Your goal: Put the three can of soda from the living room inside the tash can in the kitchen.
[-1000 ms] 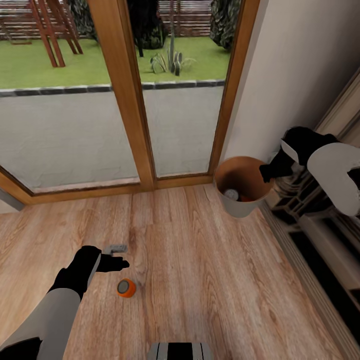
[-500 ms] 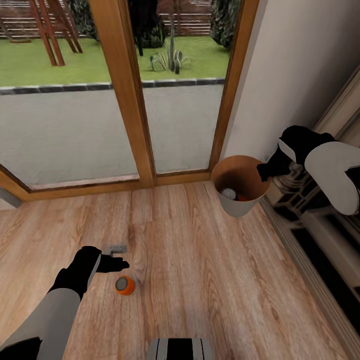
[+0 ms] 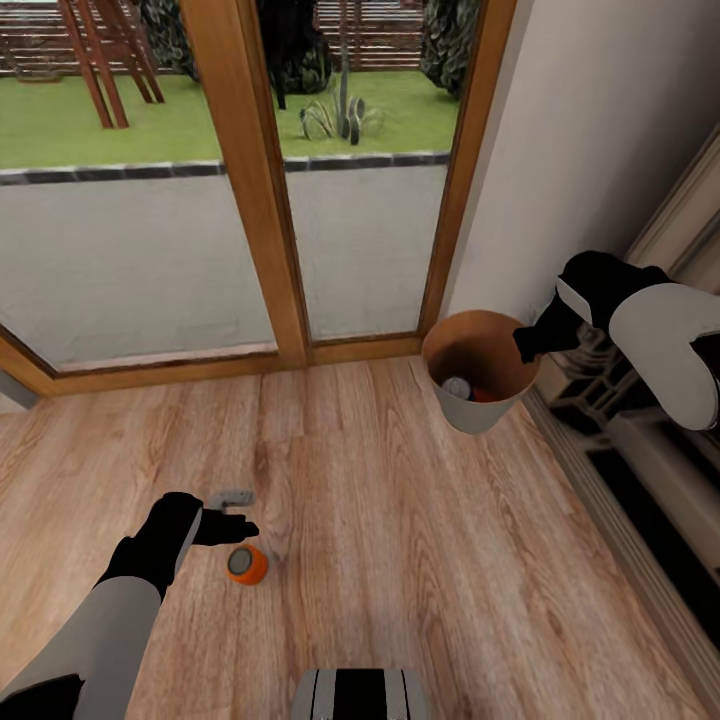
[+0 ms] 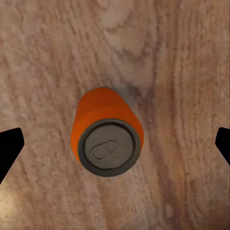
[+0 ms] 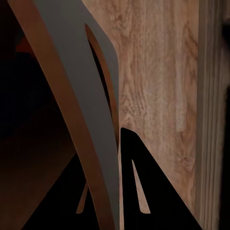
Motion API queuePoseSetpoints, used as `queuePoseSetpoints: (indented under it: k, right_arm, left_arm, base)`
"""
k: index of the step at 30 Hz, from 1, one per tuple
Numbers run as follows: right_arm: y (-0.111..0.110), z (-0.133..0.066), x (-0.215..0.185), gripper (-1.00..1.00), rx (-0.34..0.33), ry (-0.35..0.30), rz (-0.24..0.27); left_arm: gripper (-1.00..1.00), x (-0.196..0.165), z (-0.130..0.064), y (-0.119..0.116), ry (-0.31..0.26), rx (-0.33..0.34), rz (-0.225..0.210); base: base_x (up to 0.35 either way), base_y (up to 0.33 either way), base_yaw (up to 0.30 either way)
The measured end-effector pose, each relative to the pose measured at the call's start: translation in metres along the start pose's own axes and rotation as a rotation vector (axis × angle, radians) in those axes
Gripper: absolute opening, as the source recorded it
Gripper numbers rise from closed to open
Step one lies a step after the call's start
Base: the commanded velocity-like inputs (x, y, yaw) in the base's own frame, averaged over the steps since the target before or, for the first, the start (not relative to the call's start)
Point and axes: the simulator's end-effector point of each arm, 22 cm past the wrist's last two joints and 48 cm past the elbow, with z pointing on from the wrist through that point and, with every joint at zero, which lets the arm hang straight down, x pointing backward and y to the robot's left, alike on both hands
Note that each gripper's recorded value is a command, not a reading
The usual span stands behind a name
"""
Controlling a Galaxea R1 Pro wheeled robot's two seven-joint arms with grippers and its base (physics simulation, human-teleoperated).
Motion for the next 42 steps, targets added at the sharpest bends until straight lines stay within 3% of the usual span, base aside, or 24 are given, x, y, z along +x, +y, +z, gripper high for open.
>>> queuePoseSetpoints:
  k: [31, 42]
  right_arm:
    - [0.006, 0.096, 0.025, -1.00, -0.005, 0.115, -0.007]
    - [0.008, 0.098, 0.025, -1.00, -0.007, 0.119, -0.008]
  left_arm:
    - [1.00, 0.043, 0.058, 0.009, 0.104, -0.004, -0.013]
    - [1.00, 0.045, 0.060, 0.009, 0.107, -0.004, -0.013]
  base:
    - [0.000, 0.000, 0.000]
    - [0.000, 0.000, 0.000]
